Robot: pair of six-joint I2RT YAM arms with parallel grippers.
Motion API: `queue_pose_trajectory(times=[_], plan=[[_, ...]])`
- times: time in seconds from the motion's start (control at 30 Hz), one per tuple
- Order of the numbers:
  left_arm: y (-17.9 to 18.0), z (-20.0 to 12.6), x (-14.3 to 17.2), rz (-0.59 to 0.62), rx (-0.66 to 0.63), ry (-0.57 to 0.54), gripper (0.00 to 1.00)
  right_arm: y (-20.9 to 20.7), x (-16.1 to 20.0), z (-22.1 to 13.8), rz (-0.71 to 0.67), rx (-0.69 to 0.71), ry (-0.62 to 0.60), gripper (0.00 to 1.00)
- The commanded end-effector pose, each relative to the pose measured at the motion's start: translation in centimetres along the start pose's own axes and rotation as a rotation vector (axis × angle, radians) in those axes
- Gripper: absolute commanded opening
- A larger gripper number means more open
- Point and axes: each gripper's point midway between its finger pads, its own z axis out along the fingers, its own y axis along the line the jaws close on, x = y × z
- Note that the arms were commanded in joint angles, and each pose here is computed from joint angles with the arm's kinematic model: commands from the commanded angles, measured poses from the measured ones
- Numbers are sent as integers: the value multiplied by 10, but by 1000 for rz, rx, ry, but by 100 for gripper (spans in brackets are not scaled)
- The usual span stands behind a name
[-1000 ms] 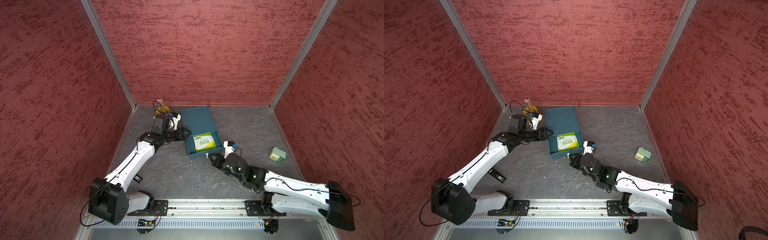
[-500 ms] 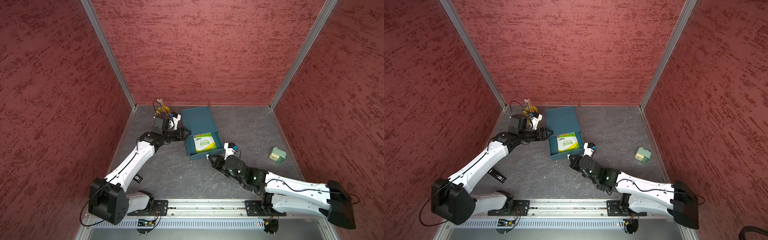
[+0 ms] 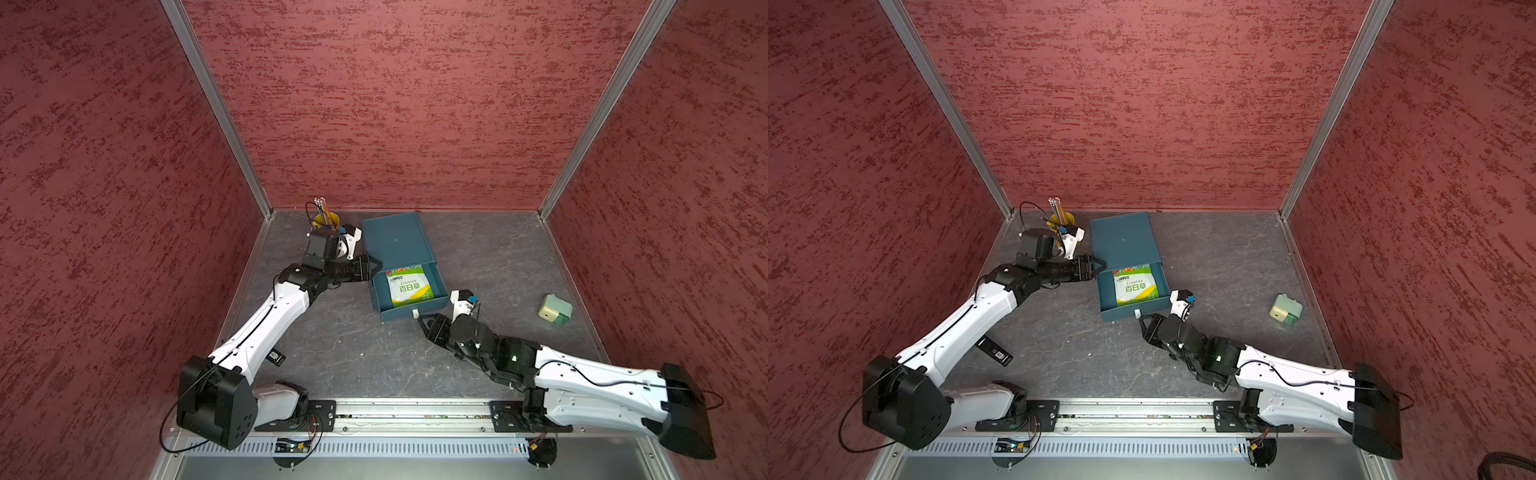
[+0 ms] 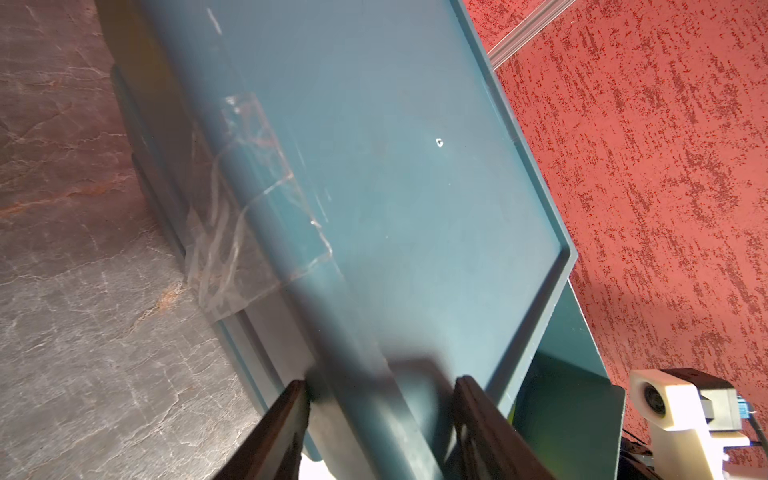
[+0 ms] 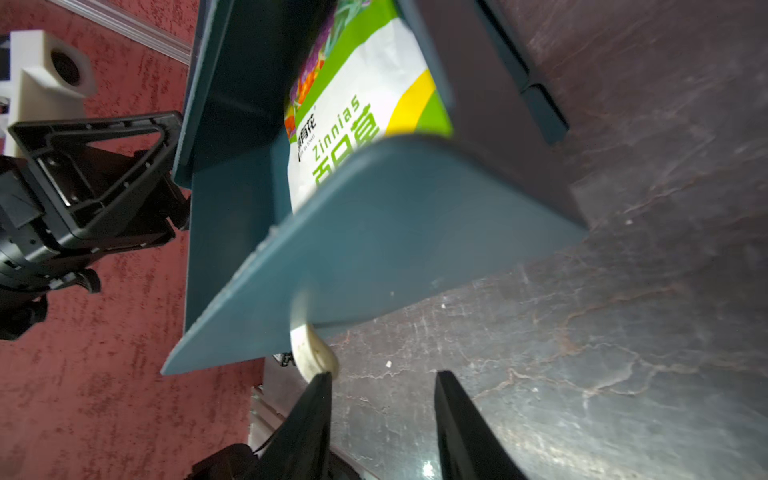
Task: Take the seed bags out of the drawer
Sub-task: Open the drawer in the storage box.
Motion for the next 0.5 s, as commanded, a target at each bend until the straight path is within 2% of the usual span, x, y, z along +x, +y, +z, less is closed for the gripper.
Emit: queue_pose_trajectory(times=[0.0,0.27,0.47], plan=[[13,5,14,-18,-54,53,58,11,-9,-18,-87,31,9,51],[11,4,15,-10,-50,61,57,47,-50,-56,-270,128,59,65],[12,3,16,-4,-55,67,57,70,-75,-44,-373,193,239,70]])
